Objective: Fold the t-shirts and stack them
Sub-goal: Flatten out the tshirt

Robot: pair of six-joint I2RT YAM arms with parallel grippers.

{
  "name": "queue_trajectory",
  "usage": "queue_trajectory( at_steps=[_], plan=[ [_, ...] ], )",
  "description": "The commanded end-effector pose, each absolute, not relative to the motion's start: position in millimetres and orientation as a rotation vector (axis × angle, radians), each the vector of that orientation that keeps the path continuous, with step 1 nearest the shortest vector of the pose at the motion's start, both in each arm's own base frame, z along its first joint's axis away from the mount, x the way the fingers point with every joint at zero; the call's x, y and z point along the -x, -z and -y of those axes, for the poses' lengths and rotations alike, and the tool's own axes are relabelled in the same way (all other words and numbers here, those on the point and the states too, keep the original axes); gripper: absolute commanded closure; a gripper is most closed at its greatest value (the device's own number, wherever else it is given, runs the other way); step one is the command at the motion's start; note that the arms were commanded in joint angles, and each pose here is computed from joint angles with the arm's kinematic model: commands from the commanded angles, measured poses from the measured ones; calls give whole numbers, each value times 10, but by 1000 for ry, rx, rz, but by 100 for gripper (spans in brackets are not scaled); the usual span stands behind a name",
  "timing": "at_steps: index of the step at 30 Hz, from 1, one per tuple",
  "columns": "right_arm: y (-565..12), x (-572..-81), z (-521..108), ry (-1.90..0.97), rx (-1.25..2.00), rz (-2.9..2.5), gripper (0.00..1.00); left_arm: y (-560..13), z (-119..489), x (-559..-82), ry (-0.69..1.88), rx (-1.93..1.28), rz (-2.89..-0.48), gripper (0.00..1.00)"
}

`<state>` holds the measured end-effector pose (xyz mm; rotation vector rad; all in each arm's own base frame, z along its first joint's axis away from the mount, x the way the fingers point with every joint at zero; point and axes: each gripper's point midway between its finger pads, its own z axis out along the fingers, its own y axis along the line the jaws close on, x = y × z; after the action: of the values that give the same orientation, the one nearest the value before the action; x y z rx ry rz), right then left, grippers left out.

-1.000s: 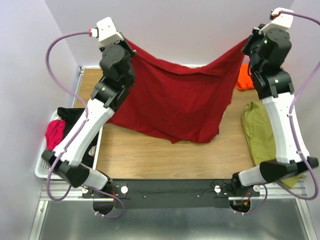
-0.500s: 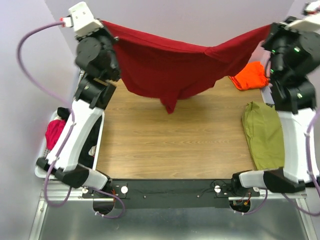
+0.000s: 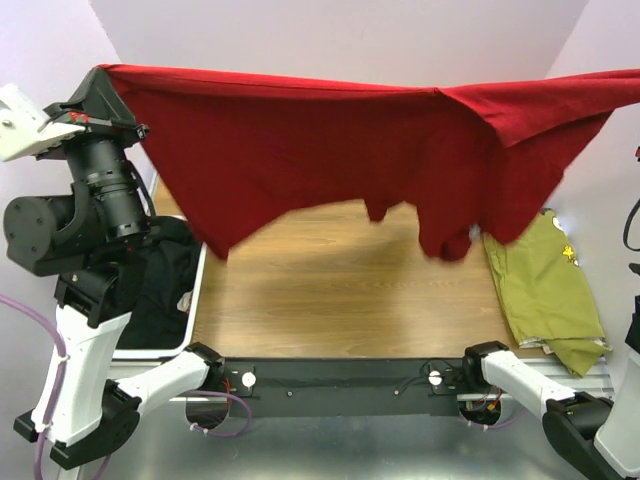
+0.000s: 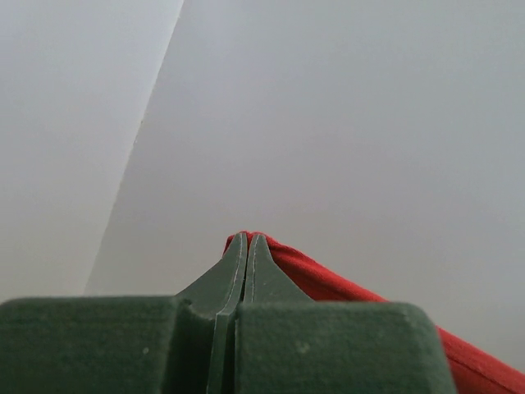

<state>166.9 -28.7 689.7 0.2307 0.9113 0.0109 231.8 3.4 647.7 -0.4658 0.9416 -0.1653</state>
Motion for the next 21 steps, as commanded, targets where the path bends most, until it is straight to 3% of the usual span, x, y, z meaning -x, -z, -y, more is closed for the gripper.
queue_trajectory(
  at_steps=[1, 4, 9, 16, 21],
  plan=[
    [-6964, -1659, 287, 20, -204, -899, 99, -6580, 4, -2304, 154, 412, -931, 100],
    [-6924, -1824, 240, 21, -193, -927, 99, -6506, 111, -2493, 137, 397, -968, 100],
    [-6481, -2534, 133, 57, -199, -1076, 99, -6080, 406, -3048, 98, 380, -1087, 100],
    [-5137, -3881, 25, 199, -232, -1348, 99, -4348, 1004, -4356, -57, 413, -1412, 100],
    [-3969, -4741, -144, 224, -219, -1490, 99, -3044, 1071, -4925, -172, 585, -1567, 100]
  ],
)
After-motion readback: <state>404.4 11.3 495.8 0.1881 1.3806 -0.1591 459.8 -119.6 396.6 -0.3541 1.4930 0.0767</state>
